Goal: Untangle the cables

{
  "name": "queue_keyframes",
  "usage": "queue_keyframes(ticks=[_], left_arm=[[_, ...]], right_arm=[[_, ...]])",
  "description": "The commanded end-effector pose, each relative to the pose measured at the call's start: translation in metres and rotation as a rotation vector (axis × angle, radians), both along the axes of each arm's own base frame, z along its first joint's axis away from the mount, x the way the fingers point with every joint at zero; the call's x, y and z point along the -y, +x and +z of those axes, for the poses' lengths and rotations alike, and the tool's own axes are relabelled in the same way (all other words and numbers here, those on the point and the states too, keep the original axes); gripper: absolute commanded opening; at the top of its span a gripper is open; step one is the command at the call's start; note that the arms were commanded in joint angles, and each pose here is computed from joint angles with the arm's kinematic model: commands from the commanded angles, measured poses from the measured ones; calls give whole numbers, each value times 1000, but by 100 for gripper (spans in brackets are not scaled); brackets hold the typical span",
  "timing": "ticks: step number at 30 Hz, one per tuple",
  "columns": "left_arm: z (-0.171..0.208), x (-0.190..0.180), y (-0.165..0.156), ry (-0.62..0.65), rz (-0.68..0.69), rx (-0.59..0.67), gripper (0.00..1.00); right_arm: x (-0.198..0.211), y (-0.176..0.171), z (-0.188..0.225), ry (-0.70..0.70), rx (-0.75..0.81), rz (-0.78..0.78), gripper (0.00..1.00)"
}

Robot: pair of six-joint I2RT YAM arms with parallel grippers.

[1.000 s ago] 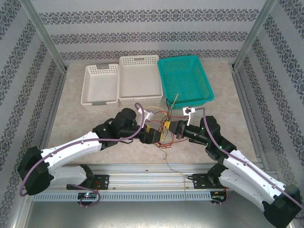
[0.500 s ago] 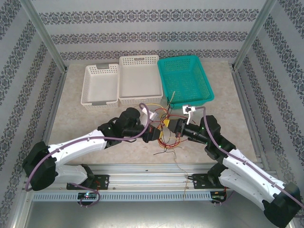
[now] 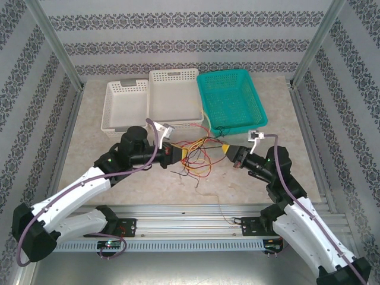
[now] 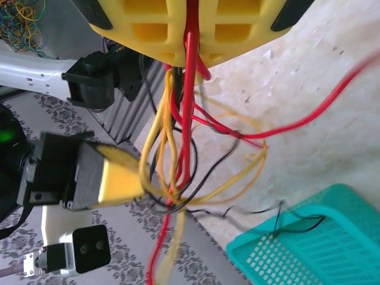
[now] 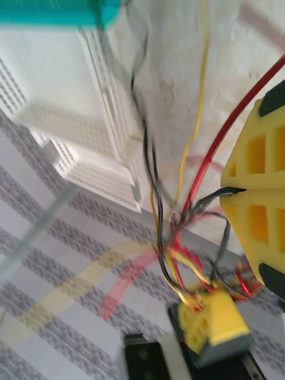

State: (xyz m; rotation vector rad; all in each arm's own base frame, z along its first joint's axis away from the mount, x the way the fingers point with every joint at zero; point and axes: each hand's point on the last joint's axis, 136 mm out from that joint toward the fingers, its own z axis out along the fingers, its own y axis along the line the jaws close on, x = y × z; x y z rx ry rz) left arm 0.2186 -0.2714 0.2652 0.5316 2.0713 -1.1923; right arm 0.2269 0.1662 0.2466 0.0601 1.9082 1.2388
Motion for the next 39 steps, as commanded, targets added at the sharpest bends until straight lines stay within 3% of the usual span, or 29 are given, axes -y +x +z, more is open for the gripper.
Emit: queue_keyframes(ticks=[1, 6, 14, 19, 25, 27, 32, 35, 39], left_arm=[[-3, -25, -10, 89, 21, -49, 0], [-8, -41, -19, 164, 45, -49, 0], [2, -106, -20, 265, 230, -27, 0], [-2, -129, -18, 317, 307, -53, 0], [-5, -151, -16, 410, 393, -51, 0], [-2, -146, -15, 380, 379, -51, 0], [7, -106, -13, 149, 265, -122, 0], [13, -84, -9, 6, 207, -152, 0], [14, -57, -11, -50, 139, -144, 0]], right_arm=[[39, 22, -30, -35, -94, -215, 0], [42, 25, -23, -61, -81, -220, 0], [102, 24, -39, -171, -174, -490, 0], [129, 18, -46, -205, -236, -601, 0], [157, 6, -28, -252, -205, -719, 0], [150, 6, -20, -236, -192, -682, 0], [58, 11, 23, 14, -32, -167, 1], [16, 0, 29, -26, 18, 6, 37], [-39, -23, 36, -79, 111, 176, 61]])
